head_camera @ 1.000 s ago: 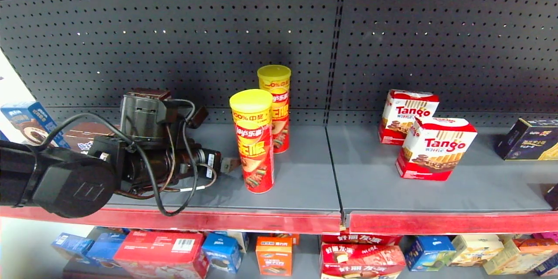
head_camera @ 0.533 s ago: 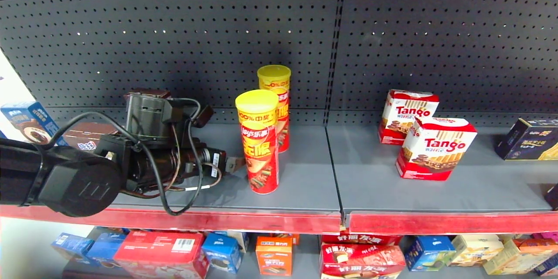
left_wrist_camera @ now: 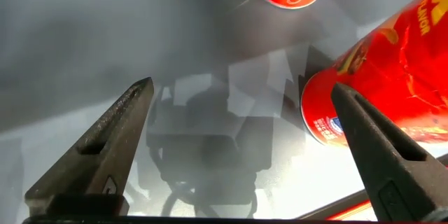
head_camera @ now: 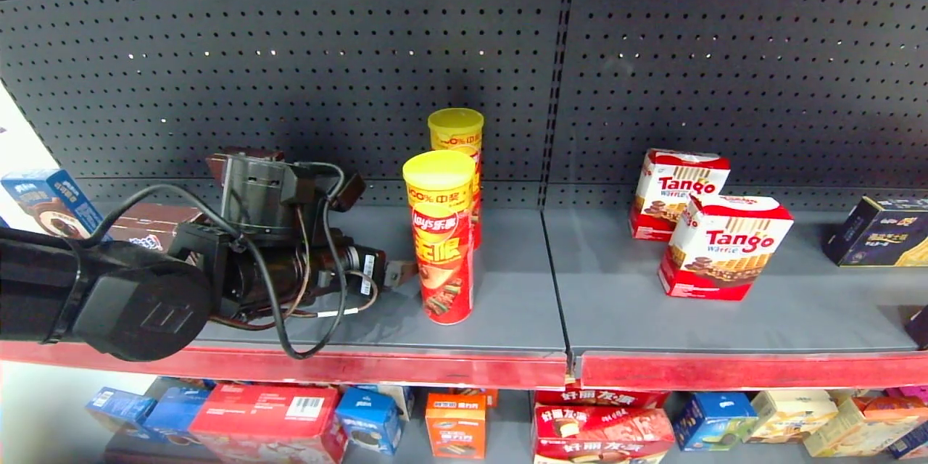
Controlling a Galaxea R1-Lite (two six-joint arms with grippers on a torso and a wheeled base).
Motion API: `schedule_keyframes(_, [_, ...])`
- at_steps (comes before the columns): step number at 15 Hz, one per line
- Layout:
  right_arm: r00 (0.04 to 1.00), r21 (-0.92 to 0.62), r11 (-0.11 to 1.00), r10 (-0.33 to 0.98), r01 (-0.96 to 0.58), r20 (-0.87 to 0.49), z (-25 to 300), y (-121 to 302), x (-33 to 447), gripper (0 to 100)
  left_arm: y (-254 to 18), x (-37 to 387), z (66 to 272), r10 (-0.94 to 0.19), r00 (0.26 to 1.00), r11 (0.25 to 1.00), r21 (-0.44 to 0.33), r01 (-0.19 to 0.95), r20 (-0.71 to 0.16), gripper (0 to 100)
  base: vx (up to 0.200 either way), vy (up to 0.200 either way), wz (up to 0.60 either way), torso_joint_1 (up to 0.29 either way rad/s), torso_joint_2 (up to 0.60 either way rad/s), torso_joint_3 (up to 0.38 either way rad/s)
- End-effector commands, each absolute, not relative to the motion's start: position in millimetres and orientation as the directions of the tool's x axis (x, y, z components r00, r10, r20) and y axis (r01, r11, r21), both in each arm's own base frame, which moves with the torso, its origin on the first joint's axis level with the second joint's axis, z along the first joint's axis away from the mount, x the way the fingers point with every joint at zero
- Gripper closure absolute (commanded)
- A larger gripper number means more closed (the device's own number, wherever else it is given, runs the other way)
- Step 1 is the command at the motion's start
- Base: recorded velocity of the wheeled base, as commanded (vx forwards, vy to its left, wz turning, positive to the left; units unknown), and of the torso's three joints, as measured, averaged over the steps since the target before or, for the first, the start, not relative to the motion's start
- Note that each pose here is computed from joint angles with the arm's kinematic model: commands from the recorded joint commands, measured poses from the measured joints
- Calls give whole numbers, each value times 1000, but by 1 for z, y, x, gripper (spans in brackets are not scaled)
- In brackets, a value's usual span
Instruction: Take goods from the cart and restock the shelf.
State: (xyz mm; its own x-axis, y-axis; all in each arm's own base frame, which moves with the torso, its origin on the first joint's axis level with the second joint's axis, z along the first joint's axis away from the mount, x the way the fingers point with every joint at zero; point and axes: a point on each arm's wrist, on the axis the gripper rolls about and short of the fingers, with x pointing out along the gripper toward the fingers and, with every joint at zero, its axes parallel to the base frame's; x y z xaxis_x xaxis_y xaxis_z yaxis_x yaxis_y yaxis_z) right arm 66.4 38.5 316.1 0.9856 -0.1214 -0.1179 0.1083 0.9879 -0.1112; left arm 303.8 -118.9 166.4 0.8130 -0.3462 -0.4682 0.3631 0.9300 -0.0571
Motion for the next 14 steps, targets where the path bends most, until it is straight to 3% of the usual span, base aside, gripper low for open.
schedule_keyframes(1, [985, -113, 988, -121, 107, -120, 316, 39, 67, 0, -123, 306, 165, -352, 810, 927, -57, 370, -469, 0, 0, 0, 0, 0, 0, 0])
schedule_keyframes(14, [985, -113, 988, -122, 109, -120, 316, 38, 66, 0, -129, 312, 166, -352, 814, 927, -56, 370, -462, 0, 0, 0, 0, 0, 0, 0])
